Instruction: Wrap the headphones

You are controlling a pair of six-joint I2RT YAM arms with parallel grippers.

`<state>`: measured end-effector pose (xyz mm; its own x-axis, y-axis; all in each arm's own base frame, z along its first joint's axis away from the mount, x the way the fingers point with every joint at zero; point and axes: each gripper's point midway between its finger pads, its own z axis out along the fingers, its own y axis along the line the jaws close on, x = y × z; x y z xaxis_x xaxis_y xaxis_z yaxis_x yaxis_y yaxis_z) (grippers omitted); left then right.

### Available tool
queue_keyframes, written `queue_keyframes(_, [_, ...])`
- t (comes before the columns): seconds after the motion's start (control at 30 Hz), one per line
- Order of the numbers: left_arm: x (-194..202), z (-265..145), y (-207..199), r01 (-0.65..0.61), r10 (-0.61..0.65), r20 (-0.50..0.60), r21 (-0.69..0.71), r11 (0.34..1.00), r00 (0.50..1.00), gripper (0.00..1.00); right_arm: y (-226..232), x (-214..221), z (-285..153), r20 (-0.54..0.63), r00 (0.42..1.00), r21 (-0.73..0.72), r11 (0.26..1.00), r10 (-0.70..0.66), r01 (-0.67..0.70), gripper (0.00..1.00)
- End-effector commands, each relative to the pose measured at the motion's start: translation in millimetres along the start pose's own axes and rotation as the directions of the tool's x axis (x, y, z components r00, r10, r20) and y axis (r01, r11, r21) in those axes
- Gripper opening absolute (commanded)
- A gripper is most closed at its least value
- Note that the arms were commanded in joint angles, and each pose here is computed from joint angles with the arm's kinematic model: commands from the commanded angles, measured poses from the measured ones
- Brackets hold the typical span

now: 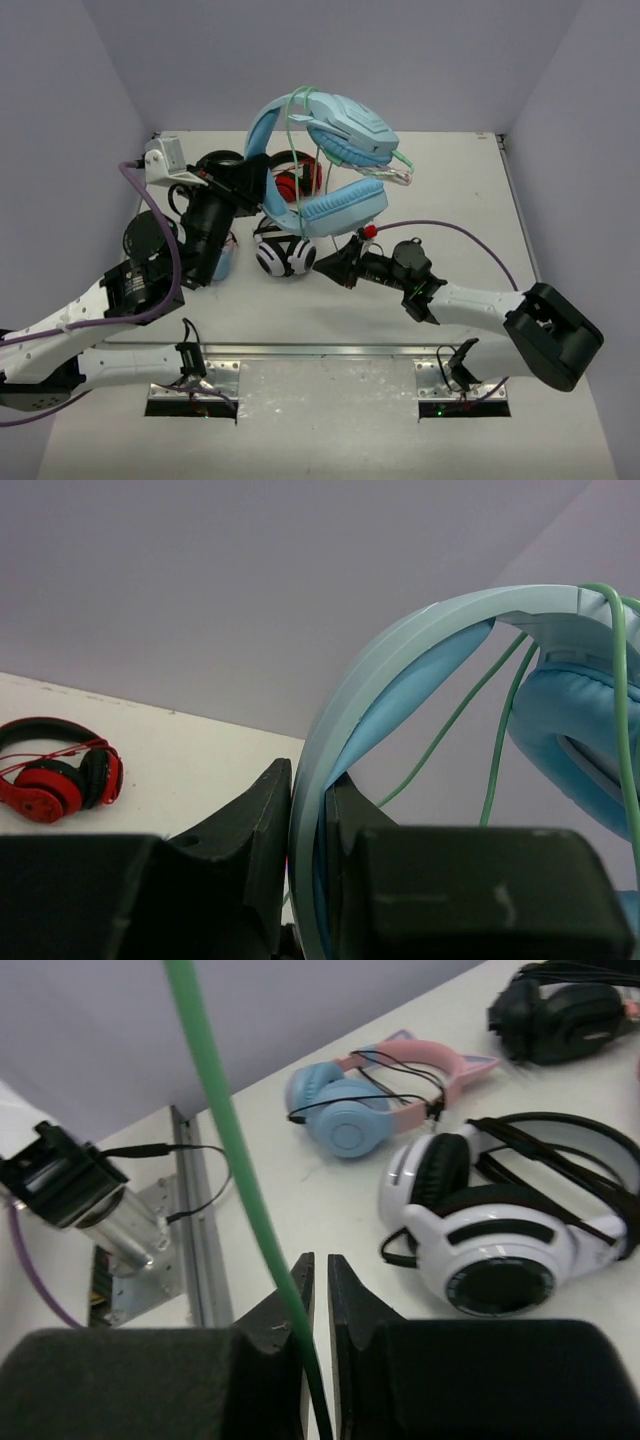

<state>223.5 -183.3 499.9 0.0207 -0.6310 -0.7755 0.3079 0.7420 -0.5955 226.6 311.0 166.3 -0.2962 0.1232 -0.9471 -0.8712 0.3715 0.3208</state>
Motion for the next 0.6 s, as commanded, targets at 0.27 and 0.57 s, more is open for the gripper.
queue_keyframes(0.27, [-34, 6, 43, 0.162, -0.087, 0.237, -0.318, 0.934, 0.967, 0.0, 70, 0, 12, 0.004, 0.991, -0.008, 0.991, -0.132, 0.132, 0.02])
queue_keyframes(0.57, [-17, 30, 98, -0.066, 0.214, 0.2, -0.564, 0.823, 0.956, 0.0, 132, -16, 13, -0.074, 0.914, 0.05, 0.914, -0.399, 0.403, 0.01])
